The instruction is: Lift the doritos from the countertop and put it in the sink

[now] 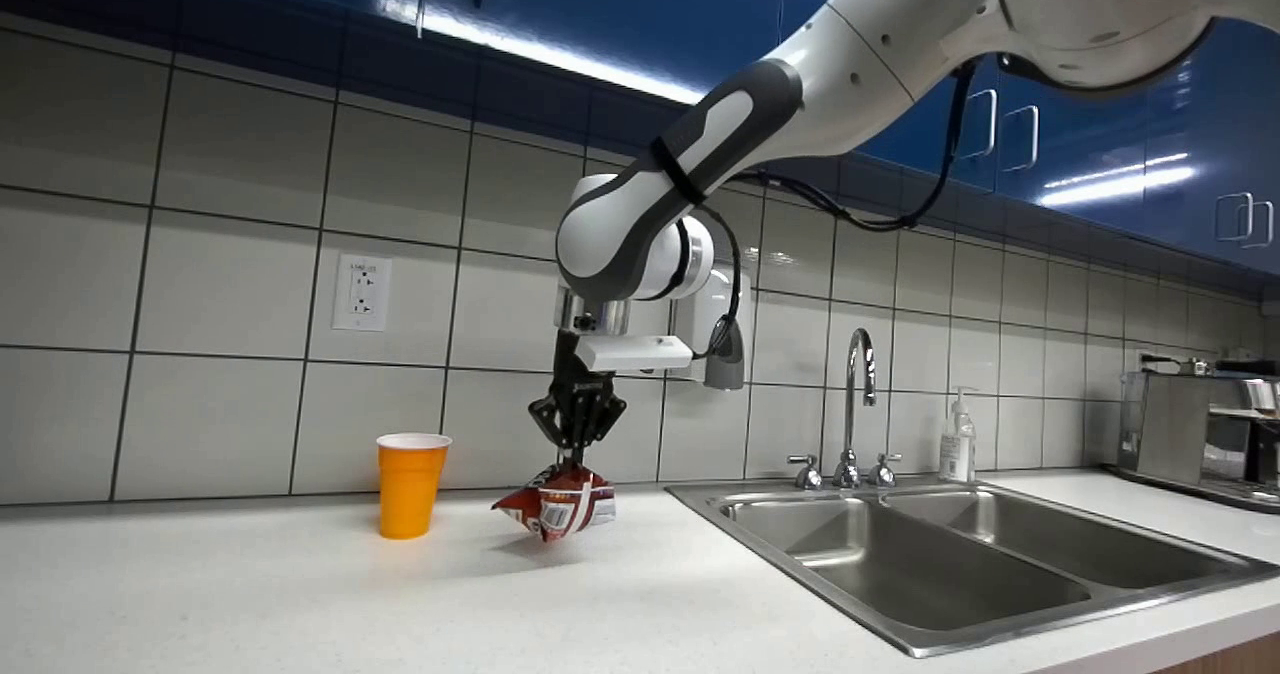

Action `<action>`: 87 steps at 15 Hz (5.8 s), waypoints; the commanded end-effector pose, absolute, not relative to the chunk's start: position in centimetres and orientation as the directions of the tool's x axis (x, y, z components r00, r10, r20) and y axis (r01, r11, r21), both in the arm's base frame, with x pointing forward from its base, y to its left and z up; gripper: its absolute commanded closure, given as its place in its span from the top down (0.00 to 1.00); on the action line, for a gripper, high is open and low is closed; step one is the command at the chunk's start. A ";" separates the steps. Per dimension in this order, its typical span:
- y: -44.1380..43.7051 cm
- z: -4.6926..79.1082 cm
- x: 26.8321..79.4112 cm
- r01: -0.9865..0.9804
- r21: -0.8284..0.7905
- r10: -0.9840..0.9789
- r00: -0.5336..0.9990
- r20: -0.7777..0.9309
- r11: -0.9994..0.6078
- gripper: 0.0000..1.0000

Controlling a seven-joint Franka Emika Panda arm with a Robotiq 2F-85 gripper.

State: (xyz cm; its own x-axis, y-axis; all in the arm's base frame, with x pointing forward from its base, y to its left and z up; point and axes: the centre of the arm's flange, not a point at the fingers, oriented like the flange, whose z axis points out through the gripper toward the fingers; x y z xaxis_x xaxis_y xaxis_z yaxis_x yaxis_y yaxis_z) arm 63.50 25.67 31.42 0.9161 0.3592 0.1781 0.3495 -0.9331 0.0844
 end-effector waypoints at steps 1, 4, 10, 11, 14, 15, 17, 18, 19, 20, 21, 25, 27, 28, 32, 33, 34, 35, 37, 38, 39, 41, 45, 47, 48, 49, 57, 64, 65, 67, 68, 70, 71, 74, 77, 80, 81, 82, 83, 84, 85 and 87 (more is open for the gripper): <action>24.5 35.0 62.3 0.359 0.069 0.366 0.908 0.206 -0.931 0.00; 23.1 36.4 62.2 0.343 0.067 0.349 0.911 0.220 -0.937 0.00; 17.8 37.8 62.3 0.300 0.076 0.309 0.924 0.225 -0.951 0.00; 16.6 38.0 62.3 0.292 0.080 0.303 0.926 0.225 -0.953 0.00; 13.1 38.5 62.3 0.268 0.087 0.281 0.933 0.222 -0.959 0.00; 12.0 38.6 62.4 0.261 0.087 0.274 0.936 0.220 -0.961 0.00; 9.8 38.8 62.4 0.245 0.088 0.259 0.941 0.218 -0.965 0.00; 8.6 38.7 62.5 0.238 0.089 0.252 0.943 0.218 -0.967 0.00; 7.6 38.7 62.5 0.233 0.091 0.247 0.945 0.215 -0.968 0.00; 6.6 38.7 62.6 0.225 0.092 0.240 0.947 0.214 -0.970 0.00; 5.4 38.5 62.6 0.219 0.093 0.234 0.949 0.211 -0.971 0.00; 1.5 37.8 63.0 0.195 0.096 0.211 0.957 0.200 -0.976 0.00; -0.2 37.6 63.0 0.186 0.098 0.202 0.960 0.195 -0.978 0.00; -1.1 37.5 63.0 0.182 0.100 0.199 0.961 0.193 -0.978 0.00; -4.3 37.0 62.8 0.161 0.108 0.179 0.966 0.184 -0.981 0.00; -5.0 36.9 62.7 0.157 0.108 0.174 0.968 0.180 -0.982 0.00; -5.8 36.7 62.6 0.149 0.109 0.167 0.970 0.177 -0.983 0.00; -6.6 36.5 62.4 0.141 0.109 0.158 0.972 0.174 -0.984 0.00; -7.9 36.1 62.1 0.127 0.108 0.144 0.976 0.164 -0.986 0.00; -8.6 35.8 61.9 0.122 0.109 0.138 0.978 0.158 -0.987 0.00; -9.2 35.5 61.7 0.118 0.110 0.134 0.979 0.152 -0.987 0.00; -10.4 34.8 61.2 0.110 0.110 0.125 0.983 0.137 -0.988 0.00; -12.2 33.1 60.3 0.100 0.104 0.111 0.988 0.108 -0.989 0.00; -13.0 32.0 60.0 0.102 0.098 0.111 0.990 0.092 -0.990 0.00; -13.4 31.3 59.9 0.105 0.095 0.113 0.990 0.083 -0.990 0.00; -13.7 30.7 59.8 0.106 0.094 0.114 0.990 0.077 -0.990 0.00; -13.9 25.0 61.4 0.162 0.089 0.171 0.980 0.105 -0.983 0.00; -15.3 20.9 61.6 0.159 0.090 0.167 0.982 0.087 -0.983 0.00; -15.5 20.4 61.4 0.156 0.088 0.163 0.983 0.082 -0.984 0.00; -16.1 19.3 61.1 0.152 0.085 0.157 0.985 0.067 -0.985 0.00; -16.3 18.9 61.0 0.150 0.084 0.155 0.986 0.062 -0.985 0.00; -16.6 18.0 60.7 0.148 0.080 0.152 0.987 0.051 -0.986 0.00; -16.7 17.6 60.6 0.148 0.078 0.151 0.987 0.045 -0.986 0.00; -16.5 16.3 60.3 0.151 0.073 0.154 0.988 0.033 -0.986 0.00; -16.1 15.0 60.1 0.159 0.071 0.161 0.987 0.023 -0.985 0.00; -15.8 14.2 60.0 0.162 0.064 0.163 0.986 0.016 -0.985 0.00; -15.8 14.1 59.9 0.161 0.062 0.162 0.987 0.015 -0.985 0.00; -15.8 14.2 59.9 0.162 0.061 0.163 0.987 0.012 -0.985 0.00; -15.8 14.3 59.9 0.160 0.060 0.161 0.987 0.010 -0.985 0.00; -15.8 14.4 60.0 0.161 0.062 0.162 0.987 0.011 -0.985 0.26; -15.9 14.6 60.0 0.159 0.064 0.160 0.987 0.014 -0.985 0.28; -16.1 14.9 60.1 0.154 0.067 0.155 0.988 0.019 -0.986 0.43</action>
